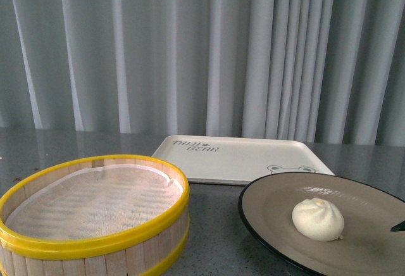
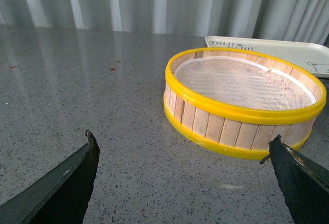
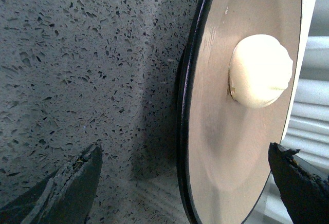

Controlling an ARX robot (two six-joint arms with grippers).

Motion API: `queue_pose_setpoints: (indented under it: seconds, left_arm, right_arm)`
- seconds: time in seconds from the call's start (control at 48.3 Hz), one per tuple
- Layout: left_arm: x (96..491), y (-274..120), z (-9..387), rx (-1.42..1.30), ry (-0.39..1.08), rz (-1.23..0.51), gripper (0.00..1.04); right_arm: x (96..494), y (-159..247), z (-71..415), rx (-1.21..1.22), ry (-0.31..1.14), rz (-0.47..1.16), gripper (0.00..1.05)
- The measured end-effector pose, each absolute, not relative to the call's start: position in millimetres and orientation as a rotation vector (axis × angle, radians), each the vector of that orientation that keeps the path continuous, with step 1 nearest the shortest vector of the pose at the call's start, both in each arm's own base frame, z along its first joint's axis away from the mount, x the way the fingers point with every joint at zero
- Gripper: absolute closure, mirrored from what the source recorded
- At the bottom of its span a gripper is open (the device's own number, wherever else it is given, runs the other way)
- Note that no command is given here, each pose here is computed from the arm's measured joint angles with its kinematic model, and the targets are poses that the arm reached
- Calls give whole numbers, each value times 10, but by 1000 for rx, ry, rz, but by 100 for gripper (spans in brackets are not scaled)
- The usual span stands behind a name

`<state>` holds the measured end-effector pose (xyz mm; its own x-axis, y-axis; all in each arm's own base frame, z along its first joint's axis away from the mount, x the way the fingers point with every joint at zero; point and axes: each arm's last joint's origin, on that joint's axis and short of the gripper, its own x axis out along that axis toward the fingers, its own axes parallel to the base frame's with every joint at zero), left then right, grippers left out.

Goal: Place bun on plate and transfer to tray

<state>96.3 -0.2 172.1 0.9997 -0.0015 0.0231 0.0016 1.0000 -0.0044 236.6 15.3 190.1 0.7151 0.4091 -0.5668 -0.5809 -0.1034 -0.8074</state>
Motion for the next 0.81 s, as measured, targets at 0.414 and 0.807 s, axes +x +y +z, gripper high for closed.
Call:
queue_pose_setpoints:
  seconds: [0.414, 0.807]
  left_arm:
    - [963, -2, 1721, -4, -23, -2, 7]
    - [963, -2, 1721, -5, -23, -2, 7]
  right_arm:
    - [2545, 228, 1885, -1452, 110, 840, 35]
    - [2523, 313, 1906, -1454, 82, 781, 102]
